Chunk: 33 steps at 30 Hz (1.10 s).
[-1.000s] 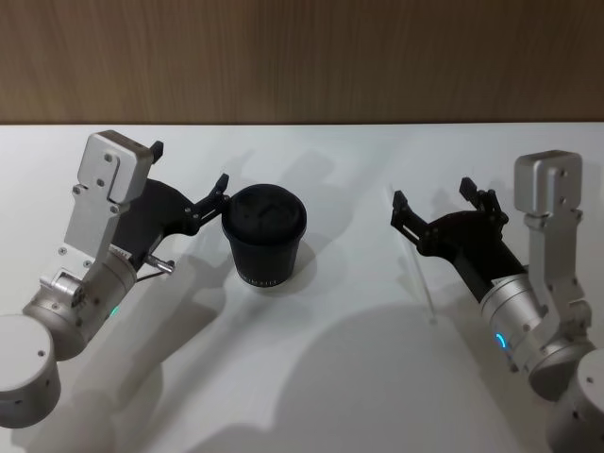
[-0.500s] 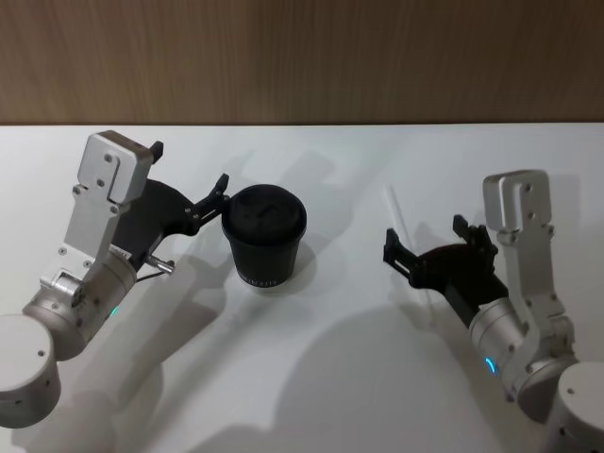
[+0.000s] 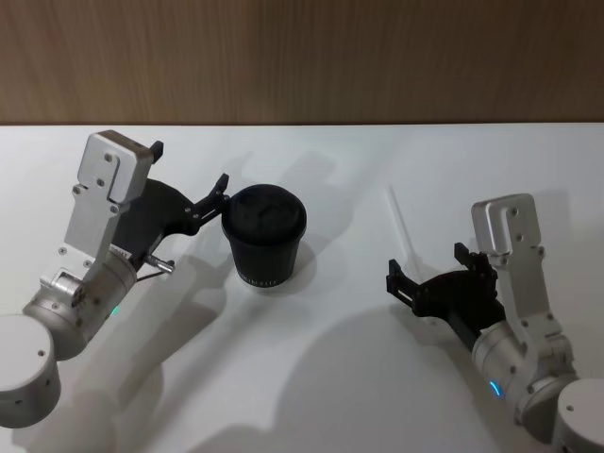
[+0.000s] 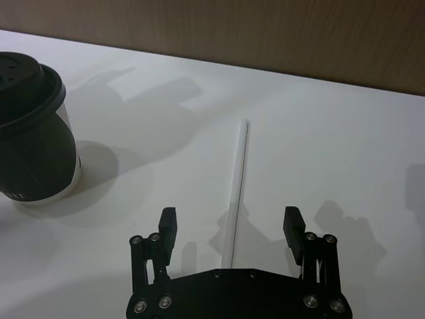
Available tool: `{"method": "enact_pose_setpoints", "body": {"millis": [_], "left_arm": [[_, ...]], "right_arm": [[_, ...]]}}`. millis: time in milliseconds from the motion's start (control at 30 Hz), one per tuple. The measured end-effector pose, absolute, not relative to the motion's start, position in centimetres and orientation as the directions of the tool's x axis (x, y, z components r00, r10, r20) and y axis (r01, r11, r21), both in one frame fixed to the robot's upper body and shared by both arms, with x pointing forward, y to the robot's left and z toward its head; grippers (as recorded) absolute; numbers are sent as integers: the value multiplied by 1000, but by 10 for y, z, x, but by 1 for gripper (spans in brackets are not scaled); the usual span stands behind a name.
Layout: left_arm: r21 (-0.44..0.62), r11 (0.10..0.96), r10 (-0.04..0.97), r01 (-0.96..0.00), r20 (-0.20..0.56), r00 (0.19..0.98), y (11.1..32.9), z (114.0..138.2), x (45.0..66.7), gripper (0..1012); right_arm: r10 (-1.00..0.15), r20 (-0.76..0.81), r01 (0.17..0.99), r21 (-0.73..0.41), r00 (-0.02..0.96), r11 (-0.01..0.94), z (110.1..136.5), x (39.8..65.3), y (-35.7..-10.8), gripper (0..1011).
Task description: Pick up the straw with one hand, pass it to the other hand, and insert it into the cup.
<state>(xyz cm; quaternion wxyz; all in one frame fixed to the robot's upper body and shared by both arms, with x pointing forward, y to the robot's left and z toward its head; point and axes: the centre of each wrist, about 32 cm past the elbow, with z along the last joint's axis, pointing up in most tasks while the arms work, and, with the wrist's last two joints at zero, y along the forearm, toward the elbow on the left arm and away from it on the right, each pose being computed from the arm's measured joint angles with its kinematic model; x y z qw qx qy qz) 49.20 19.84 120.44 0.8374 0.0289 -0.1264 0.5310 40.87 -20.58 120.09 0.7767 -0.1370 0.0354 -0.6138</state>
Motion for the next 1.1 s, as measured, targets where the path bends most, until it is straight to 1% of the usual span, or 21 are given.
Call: {"method": "enact_pose_setpoints", "body": {"millis": [467,1100], "left_arm": [[-86,434,882,-897,242,404,198,1204,492,1003],[-86,434,882,-897,242,404,198,1204,492,1003]], "right_arm": [[-966,108,939,-281,235,197,1195,410,-209,1001],[-972,76,934,-302,224,192,1190,424,-209,1001]]}}
